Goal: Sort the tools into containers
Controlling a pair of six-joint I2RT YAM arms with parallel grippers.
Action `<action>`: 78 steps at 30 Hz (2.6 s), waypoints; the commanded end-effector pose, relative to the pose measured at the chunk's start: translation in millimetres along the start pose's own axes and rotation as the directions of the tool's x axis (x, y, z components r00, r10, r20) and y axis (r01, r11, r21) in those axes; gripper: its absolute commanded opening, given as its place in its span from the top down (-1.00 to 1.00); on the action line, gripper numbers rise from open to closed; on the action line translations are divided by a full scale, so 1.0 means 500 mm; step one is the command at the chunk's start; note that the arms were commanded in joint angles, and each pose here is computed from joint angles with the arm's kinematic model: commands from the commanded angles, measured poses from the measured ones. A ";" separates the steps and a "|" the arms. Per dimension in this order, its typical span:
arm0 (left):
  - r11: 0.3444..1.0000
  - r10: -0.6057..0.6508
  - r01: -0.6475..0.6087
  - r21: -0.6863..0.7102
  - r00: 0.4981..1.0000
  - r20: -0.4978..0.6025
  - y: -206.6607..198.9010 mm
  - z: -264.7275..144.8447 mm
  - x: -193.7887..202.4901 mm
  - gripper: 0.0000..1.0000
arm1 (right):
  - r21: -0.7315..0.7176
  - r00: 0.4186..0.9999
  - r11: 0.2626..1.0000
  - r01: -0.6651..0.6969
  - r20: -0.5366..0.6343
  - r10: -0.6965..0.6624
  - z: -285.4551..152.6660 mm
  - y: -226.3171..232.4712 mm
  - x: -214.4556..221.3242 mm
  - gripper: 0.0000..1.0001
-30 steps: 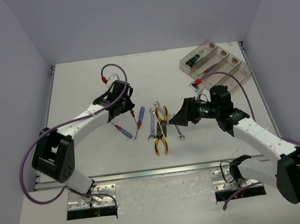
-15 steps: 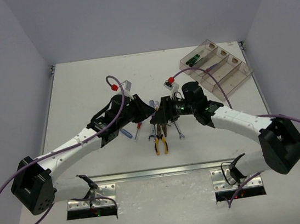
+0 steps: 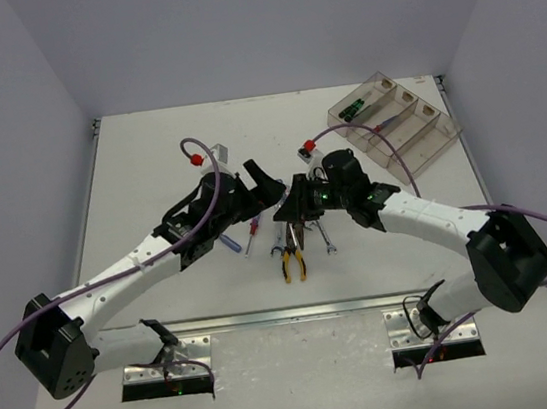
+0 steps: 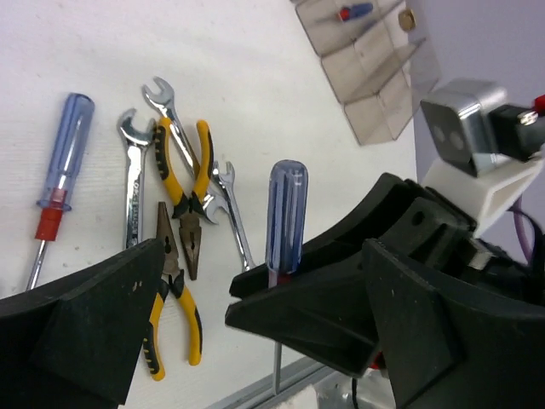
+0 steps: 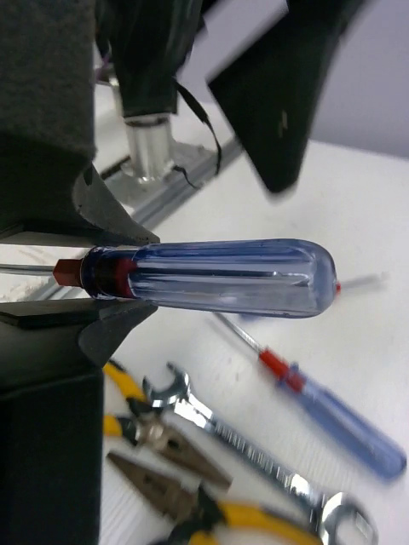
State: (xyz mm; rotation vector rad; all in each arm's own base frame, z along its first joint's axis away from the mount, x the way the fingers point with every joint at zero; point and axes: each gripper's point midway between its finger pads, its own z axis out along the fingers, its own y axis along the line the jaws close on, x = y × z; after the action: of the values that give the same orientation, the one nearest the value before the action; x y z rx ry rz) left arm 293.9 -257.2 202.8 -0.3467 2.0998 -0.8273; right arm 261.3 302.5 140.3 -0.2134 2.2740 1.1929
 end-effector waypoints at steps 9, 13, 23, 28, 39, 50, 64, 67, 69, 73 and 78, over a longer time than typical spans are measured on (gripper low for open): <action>0.894 0.136 -0.001 -0.449 0.954 0.269 0.169 -0.143 -0.128 -1.00 | 0.591 0.903 0.721 -0.362 0.414 0.115 -0.189 -0.392 -0.364 1.00; 0.877 0.148 -0.025 -0.481 0.964 0.219 0.204 -0.132 -0.093 -1.00 | 0.681 0.870 0.581 -0.446 0.482 0.103 -0.235 -0.524 -0.481 1.00; 0.758 0.121 0.058 -0.650 0.966 0.227 0.316 -0.112 -0.036 -1.00 | 0.725 0.811 0.442 -0.529 0.586 0.010 -0.276 -0.719 -0.629 1.00; 0.646 0.159 0.077 -0.760 0.959 0.232 0.361 -0.126 -0.034 -1.00 | 0.717 0.795 0.430 -0.548 0.606 0.003 -0.264 -0.756 -0.647 0.98; 0.709 0.126 0.001 -0.705 0.984 0.128 0.350 -0.081 0.012 -1.00 | 0.707 0.789 0.441 -0.552 0.614 0.003 -0.285 -0.721 -0.655 -0.34; 0.705 -0.110 0.142 -0.695 0.990 0.090 0.350 -0.023 0.069 -1.00 | 0.662 0.943 0.712 -0.233 0.332 -0.001 -0.211 -0.445 -0.563 -0.50; 0.577 -0.168 0.137 -0.805 0.985 0.047 0.446 0.074 0.090 -0.62 | 0.369 0.990 0.929 0.007 0.127 -0.058 -0.157 -0.192 -0.177 -0.47; 0.577 -0.185 0.123 -0.807 0.983 0.018 0.460 0.082 0.104 -0.05 | 0.354 0.990 0.935 0.014 0.128 -0.063 -0.164 -0.188 -0.153 -0.47; 0.585 -0.190 0.111 -0.803 0.982 -0.002 0.462 0.086 0.113 0.17 | 0.349 0.989 0.937 0.020 0.133 -0.070 -0.169 -0.184 -0.150 -0.47; 0.638 -0.210 0.102 -0.764 0.977 -0.045 0.456 0.089 0.130 0.98 | 0.258 0.994 0.966 0.022 0.098 -0.049 -0.147 -0.168 -0.122 -0.44; 0.748 -0.151 0.118 -0.653 0.988 0.006 0.401 0.049 0.075 1.00 | -0.001 0.999 1.000 0.026 0.019 -0.026 -0.096 -0.089 -0.054 -0.43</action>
State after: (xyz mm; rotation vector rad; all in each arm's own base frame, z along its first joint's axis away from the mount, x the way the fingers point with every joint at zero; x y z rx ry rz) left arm 301.5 -134.4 4.7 -0.9415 2.4361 0.0295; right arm 306.1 186.3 133.9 -0.0717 2.3431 0.8713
